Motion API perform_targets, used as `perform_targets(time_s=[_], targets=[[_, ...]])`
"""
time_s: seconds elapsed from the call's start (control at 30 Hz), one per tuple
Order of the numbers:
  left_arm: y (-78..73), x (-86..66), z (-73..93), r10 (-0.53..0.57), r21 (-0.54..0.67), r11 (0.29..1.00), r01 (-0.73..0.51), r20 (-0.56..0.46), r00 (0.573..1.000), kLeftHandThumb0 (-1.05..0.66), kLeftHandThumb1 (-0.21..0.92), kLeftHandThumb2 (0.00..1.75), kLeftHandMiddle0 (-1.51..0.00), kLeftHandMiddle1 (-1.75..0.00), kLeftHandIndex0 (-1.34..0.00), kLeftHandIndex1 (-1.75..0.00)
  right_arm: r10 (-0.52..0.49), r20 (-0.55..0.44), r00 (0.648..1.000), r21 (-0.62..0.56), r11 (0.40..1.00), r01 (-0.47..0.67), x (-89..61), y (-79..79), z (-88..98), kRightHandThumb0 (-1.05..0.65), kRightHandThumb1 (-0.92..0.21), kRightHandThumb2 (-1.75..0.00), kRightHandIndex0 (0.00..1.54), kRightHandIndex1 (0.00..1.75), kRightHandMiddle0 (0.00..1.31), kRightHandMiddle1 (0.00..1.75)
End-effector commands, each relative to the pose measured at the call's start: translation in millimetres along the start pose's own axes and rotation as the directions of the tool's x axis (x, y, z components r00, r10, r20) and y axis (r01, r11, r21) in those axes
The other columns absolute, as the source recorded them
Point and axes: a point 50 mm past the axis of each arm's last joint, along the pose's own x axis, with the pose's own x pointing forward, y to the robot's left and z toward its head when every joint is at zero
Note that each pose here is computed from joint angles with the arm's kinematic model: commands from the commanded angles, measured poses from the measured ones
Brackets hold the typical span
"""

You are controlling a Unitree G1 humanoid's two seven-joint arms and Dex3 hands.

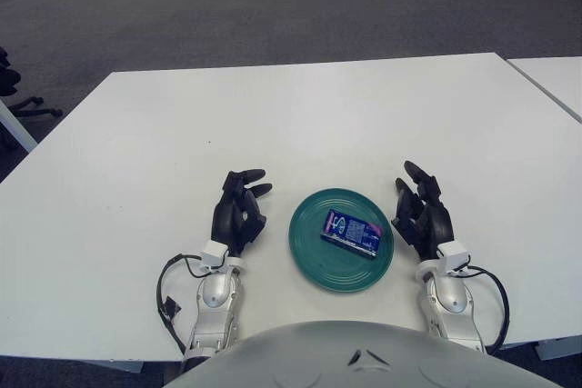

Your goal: Put the gum into the plate.

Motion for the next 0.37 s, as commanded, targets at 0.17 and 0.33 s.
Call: perform_targets(time_s=[0.17, 0.33], targets=[[3.9, -12.6, -21.8, 0.013, -0.016, 1.0, -0.015, -0.118, 0.993, -0.87, 0.92, 0.96, -0.42, -1.0, -0.23, -1.33, -0.018, -0.272, 0.962, -0.01, 1.0, 0.016, -26.9, -4.7, -43.5, -0.77, -0.92, -0.88, 0.32, 0.01, 0.0, 0.53], [5.1, -11.3, -19.5, 0.01, 0.002, 1.0, -0.009, -0.11, 0.994, -0.89, 0.92, 0.96, -0.41, -0.98, -0.21, -1.32, -0.013, -0.272, 0.962, -0.007, 1.0, 0.011, -26.1, -3.5, -42.8, -0.78, -0.92, -0.89, 0.32, 0.01, 0.0, 0.52]])
